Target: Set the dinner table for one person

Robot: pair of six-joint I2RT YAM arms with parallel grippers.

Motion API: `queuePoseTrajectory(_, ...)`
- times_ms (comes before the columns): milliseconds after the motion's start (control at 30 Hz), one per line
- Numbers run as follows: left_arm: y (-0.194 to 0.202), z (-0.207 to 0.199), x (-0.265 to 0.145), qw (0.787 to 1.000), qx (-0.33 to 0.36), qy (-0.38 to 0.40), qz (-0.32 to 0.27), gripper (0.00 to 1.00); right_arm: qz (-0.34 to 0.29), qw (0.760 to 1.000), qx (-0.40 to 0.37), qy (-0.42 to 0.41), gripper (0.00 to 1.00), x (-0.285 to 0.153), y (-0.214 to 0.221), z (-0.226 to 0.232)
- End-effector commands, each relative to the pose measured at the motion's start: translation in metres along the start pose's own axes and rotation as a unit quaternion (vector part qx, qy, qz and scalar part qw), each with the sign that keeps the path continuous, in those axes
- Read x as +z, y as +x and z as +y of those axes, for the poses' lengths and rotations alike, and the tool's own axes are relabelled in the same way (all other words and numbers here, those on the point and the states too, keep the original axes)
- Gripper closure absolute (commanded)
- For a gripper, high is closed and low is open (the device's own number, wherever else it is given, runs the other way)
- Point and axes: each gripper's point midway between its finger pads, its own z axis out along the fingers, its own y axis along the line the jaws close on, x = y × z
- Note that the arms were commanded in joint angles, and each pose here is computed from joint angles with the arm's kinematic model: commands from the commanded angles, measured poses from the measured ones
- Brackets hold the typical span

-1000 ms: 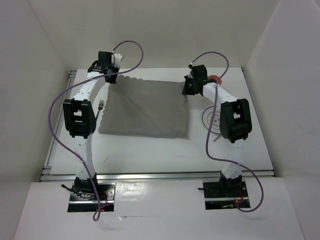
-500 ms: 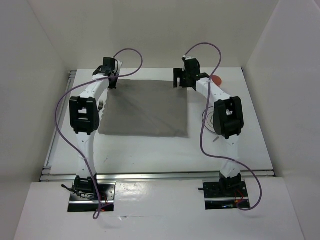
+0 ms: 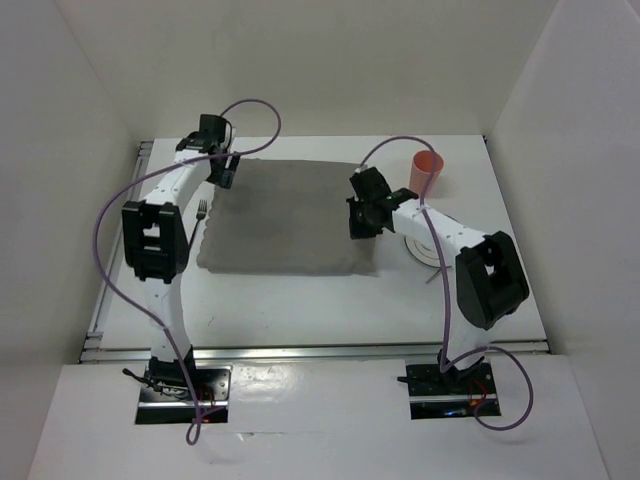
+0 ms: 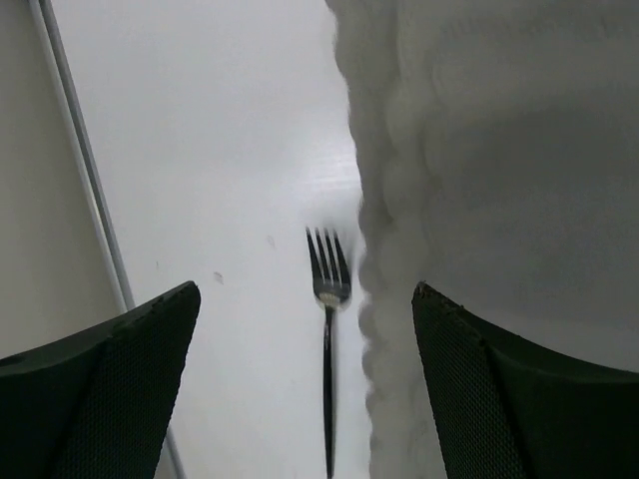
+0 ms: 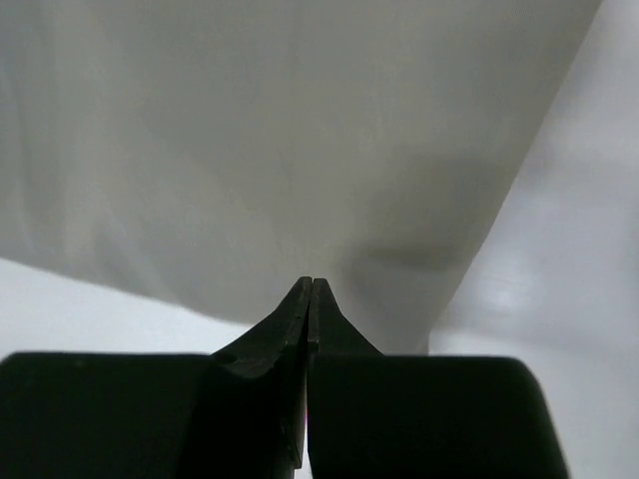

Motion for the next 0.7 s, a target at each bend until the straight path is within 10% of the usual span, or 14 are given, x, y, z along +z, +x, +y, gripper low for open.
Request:
queuePoseTrajectory(0, 0.024, -0.028, -0.073, 0.997, 0.062, 0.052, -0.013, 0.08, 0.039, 0.998, 0.058, -0.008, 1.0, -0.014, 0.031, 0.005)
queuePoseTrajectory(367, 0.207, -0.097, -0.023, 0.953, 0.245, 0.064, 0.164, 0.18, 0.159, 0.975, 0.124, 0.093, 1.0, 0.032, 0.121, -0.039)
queuePoseTrajectory(667, 0.221, -0.127, -0.051, 0.943, 0.237, 0.155, 0.175, 0.21, 0.151, 0.95, 0.232, 0.146, 1.0, -0.004, 0.147, -0.094)
